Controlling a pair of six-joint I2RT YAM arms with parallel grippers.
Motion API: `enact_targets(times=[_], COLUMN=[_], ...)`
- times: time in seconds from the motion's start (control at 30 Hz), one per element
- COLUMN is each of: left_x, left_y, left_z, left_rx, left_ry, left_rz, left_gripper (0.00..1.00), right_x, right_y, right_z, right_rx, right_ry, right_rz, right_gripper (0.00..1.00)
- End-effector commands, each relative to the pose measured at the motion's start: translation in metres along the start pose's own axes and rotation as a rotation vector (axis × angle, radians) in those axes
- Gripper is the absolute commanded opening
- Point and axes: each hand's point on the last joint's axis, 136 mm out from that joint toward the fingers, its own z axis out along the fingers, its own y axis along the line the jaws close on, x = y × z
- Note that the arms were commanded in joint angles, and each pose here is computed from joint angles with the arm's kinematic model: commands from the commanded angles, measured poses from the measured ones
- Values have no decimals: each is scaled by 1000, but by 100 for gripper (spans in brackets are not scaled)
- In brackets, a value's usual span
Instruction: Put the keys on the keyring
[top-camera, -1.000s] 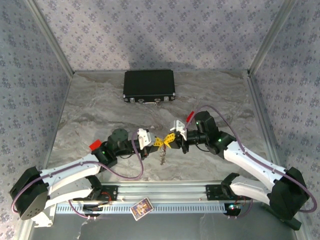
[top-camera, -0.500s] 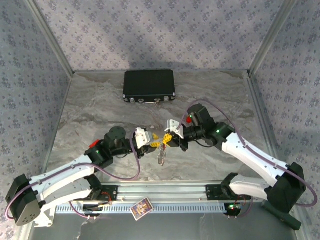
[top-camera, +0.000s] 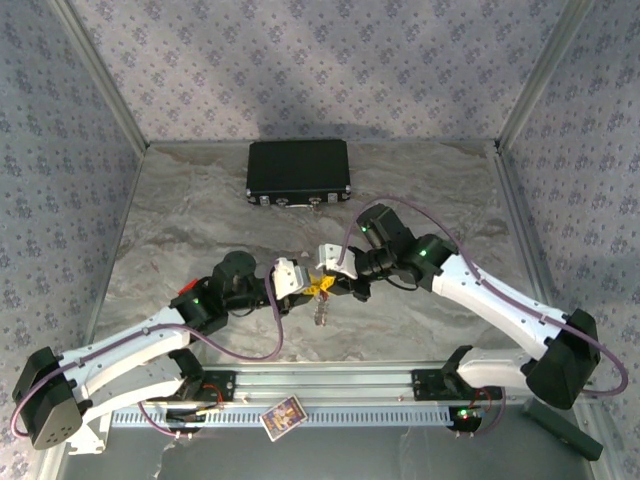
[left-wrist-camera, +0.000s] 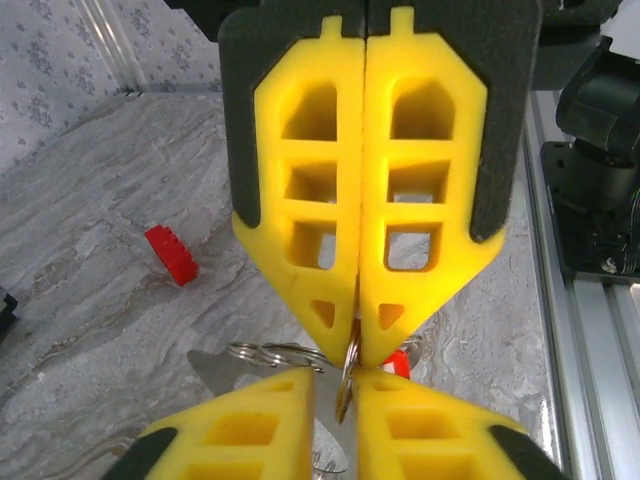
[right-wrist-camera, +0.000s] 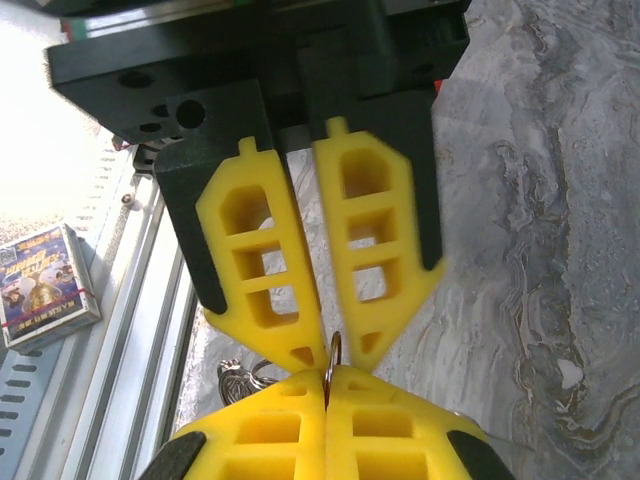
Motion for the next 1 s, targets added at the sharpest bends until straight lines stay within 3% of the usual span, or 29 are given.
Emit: enact_targets(times=[0.0,0.1,0.2,0.63,0.97], left_x=[-21,-20,-20,-19,-21], left_y=[2,1,1,1,3], left_z=[-2,-3,-2,-1,0], left_rx=[-3,-2,-7,-19,-29], left_ry=[-41,-47,-74,-145,-160], left_rz=[38,37,28,-7,-4], left_gripper=[3,0,0,0,0], right_x=[-11,-7,-1,6,8], right_y=[10,3,-3,-6,-6], right_z=[-6,-15,-24,-22,-15], right_rx=[-32,22,77,120,75], right_ry=[-34,-90,-156,-259,-240], right_rz=[-12,40,117,270,365], right_gripper=[2,30,37,38,29])
